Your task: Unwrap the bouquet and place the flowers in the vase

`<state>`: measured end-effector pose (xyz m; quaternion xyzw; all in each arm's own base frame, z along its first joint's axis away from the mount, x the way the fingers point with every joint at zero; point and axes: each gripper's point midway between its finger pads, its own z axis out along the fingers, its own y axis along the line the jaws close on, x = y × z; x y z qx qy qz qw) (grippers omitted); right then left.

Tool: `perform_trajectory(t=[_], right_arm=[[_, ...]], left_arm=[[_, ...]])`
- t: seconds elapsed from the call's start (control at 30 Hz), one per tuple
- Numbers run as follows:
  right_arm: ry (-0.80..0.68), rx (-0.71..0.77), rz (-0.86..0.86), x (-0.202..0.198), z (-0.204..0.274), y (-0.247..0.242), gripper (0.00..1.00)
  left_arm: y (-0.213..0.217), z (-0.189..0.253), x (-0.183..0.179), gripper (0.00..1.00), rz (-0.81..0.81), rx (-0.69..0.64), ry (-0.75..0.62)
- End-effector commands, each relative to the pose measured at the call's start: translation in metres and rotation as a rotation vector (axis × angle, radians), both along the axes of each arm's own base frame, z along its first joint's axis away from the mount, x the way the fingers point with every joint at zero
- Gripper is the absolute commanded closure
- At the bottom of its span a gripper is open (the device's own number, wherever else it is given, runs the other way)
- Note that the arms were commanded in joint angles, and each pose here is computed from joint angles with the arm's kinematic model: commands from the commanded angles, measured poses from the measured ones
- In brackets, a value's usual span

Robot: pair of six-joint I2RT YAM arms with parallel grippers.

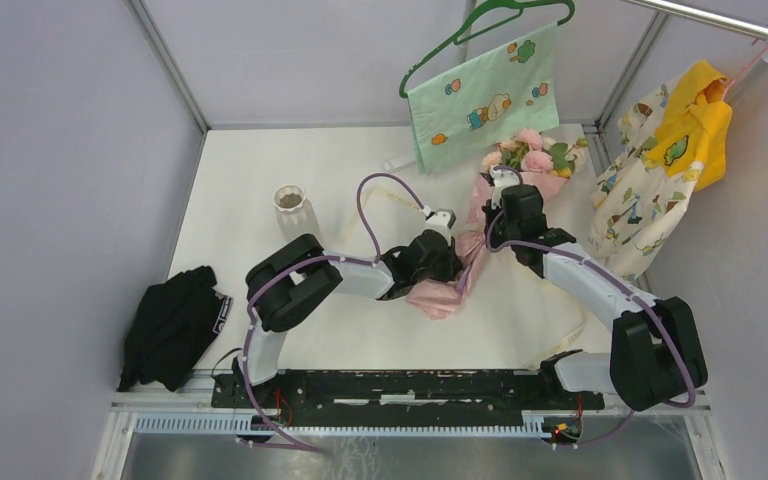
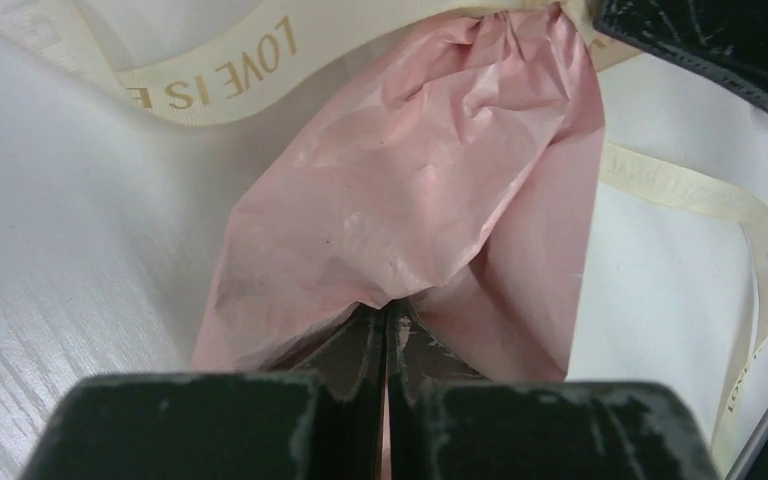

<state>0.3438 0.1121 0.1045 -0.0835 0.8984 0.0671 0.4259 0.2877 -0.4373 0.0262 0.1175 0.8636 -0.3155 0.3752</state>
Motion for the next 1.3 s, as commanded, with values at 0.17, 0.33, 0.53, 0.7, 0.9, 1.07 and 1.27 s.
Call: perform_trajectory(t=[0.17, 0.33, 0.53, 0.7, 0.9, 1.07, 1.27], right_arm=[[-0.472, 0.09, -0.055, 0.046, 0.171, -0.001, 1.0], [-0.498, 0.1, -0.037, 0.043, 0.194, 0.001, 1.0], [-0.477, 0.16, 0.061, 0.044, 0.193, 0.024, 1.0], [-0.425, 0.239, 0.186, 0.046, 0.174, 0.053, 1.0], [-0.301, 0.219, 0.132, 0.051, 0.113, 0.043, 1.0], [-0.191, 0.115, -0.022, 0.046, 0.059, 0.005, 1.0], [-0.084, 0.001, -0.11, 0.037, 0.019, -0.023, 1.0]], left_arm=[[0.079, -0.104, -0.035, 0.97, 0.04, 0.366, 0.192], [0.078, -0.104, -0.035, 0.98, 0.037, 0.367, 0.193], [0.078, -0.101, -0.035, 0.98, 0.038, 0.362, 0.193], [0.076, -0.096, -0.036, 0.98, 0.032, 0.351, 0.193], [0.076, -0.091, -0.035, 0.98, 0.037, 0.346, 0.186], [0.075, -0.086, -0.035, 0.98, 0.04, 0.339, 0.179], [0.065, -0.049, -0.032, 0.98, 0.028, 0.278, 0.155]])
